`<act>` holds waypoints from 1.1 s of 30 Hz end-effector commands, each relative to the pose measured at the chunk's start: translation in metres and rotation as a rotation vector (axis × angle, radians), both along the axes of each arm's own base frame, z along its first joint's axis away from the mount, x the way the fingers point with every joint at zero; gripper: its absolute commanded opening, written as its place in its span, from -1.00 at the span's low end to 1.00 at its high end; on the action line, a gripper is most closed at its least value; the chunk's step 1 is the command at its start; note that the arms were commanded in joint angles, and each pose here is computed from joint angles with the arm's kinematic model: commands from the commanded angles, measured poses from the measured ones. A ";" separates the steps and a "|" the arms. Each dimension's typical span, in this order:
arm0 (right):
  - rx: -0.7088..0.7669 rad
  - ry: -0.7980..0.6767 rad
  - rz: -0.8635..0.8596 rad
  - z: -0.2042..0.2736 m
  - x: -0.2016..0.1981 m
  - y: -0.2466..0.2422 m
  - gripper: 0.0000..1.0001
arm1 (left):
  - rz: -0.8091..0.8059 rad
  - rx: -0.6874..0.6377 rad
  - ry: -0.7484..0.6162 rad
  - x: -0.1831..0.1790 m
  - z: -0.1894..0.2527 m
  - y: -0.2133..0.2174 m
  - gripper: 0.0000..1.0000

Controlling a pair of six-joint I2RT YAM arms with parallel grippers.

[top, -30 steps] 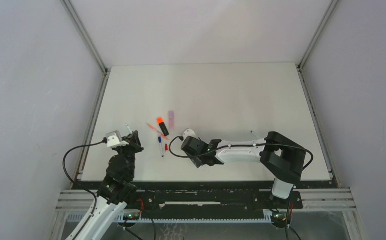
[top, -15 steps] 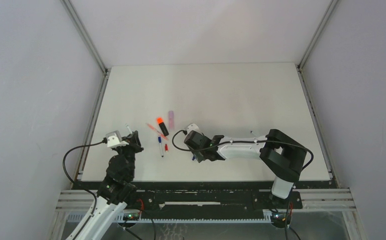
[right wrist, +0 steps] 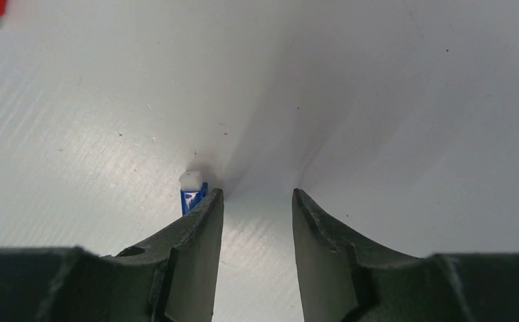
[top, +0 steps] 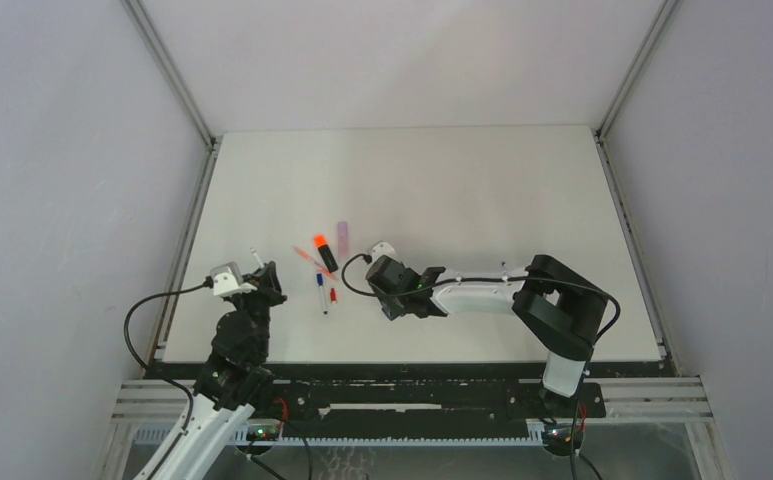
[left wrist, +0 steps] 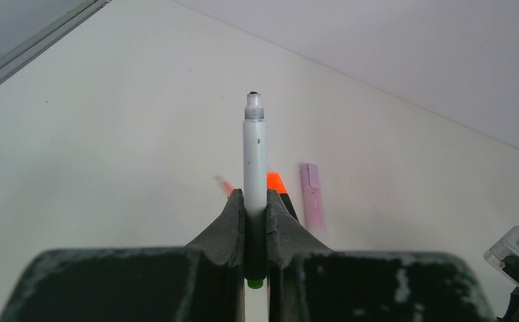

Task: Insert the pens into the pen caps
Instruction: Insert the pen cap onto the pen.

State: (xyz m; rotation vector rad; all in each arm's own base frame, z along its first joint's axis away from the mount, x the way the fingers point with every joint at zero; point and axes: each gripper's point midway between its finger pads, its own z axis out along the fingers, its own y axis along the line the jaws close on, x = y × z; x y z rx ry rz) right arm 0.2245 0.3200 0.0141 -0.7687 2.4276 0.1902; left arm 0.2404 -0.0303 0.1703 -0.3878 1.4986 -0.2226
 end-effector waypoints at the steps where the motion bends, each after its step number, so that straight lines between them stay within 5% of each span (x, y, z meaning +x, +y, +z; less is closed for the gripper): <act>1: 0.050 -0.033 -0.041 0.028 0.011 0.006 -0.19 | 0.021 -0.015 -0.011 0.000 -0.002 0.004 -1.00; 9: 0.092 -0.046 -0.018 0.056 0.001 0.022 -0.17 | 0.020 -0.020 -0.015 -0.001 -0.001 0.004 -1.00; 33: -0.058 0.021 -0.003 0.020 -0.008 0.039 -0.38 | 0.017 -0.029 -0.024 -0.003 0.002 0.005 -1.00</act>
